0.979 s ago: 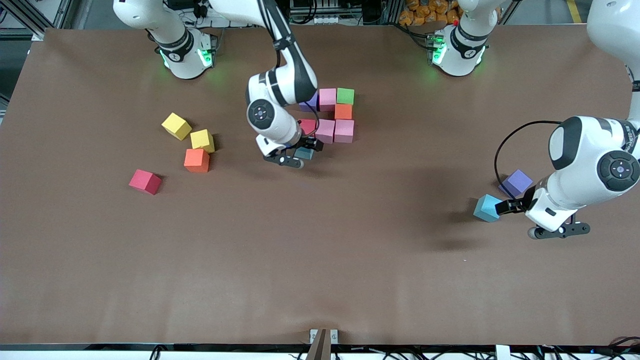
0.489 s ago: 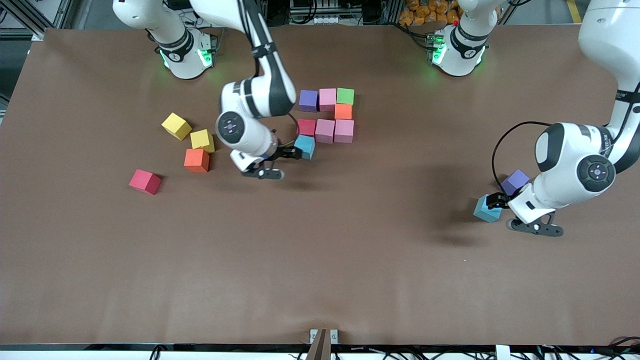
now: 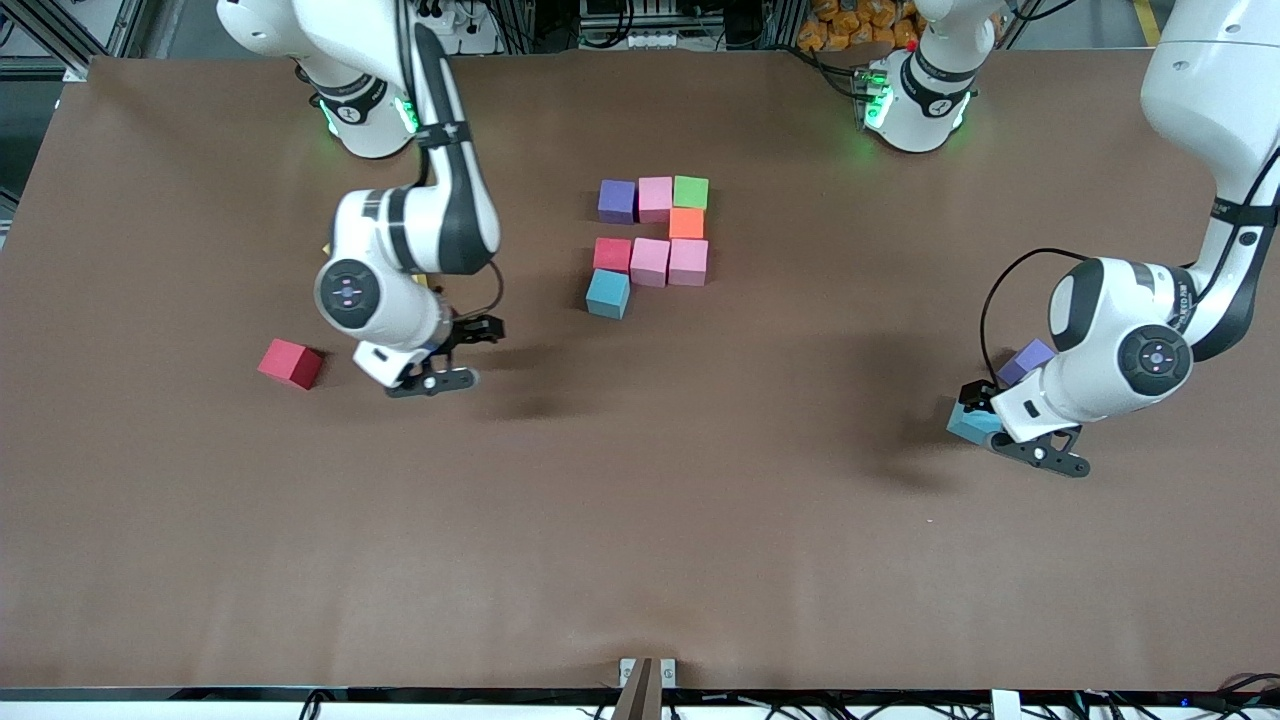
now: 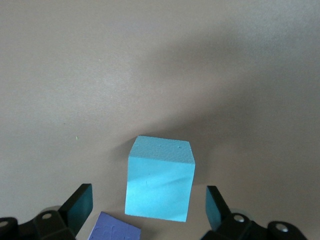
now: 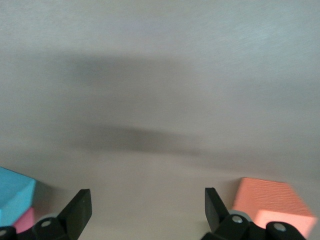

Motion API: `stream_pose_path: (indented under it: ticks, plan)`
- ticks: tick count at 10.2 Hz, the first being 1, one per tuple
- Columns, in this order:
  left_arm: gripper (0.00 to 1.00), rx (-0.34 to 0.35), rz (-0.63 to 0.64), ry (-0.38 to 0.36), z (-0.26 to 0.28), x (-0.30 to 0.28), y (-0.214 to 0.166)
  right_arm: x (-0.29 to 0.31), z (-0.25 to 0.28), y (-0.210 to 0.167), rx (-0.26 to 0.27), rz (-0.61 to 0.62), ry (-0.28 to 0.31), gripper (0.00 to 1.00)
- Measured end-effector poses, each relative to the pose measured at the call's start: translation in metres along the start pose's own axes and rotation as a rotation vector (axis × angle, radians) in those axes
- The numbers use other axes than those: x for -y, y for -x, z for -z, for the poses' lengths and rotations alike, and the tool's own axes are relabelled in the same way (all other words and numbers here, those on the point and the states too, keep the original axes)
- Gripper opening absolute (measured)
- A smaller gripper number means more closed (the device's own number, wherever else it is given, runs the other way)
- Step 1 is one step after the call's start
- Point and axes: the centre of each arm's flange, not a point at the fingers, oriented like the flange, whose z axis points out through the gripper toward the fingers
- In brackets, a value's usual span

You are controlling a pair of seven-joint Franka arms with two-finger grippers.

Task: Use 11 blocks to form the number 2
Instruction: 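Grasp the orange cube with the right gripper while the left gripper grasps cyan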

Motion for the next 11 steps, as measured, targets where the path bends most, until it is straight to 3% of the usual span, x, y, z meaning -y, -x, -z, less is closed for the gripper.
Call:
stream_pose_path:
  ticks: [3, 7, 9, 10, 11]
  plan:
    - [1.00, 0.014, -0.027, -0.016, -0.013, -0.001, 0.000, -0.059, -0.009, 0.012, 0.027, -0.014, -0.027, 1.00]
    - [1.00, 0.013, -0.053, -0.017, -0.032, -0.007, 0.005, -0.116, -0.037, 0.044, 0.058, -0.075, -0.017, 1.00]
    - [1.00, 0.011, -0.050, -0.013, -0.040, -0.006, 0.006, -0.135, -0.053, 0.055, 0.034, -0.100, 0.012, 1.00]
    - [0.99, 0.011, -0.046, -0.012, -0.043, -0.003, 0.007, -0.142, -0.061, 0.060, 0.022, -0.107, 0.027, 1.00]
    - [0.86, 0.011, -0.044, -0.012, -0.044, -0.002, 0.008, -0.146, -0.066, 0.064, 0.021, -0.114, 0.033, 1.00]
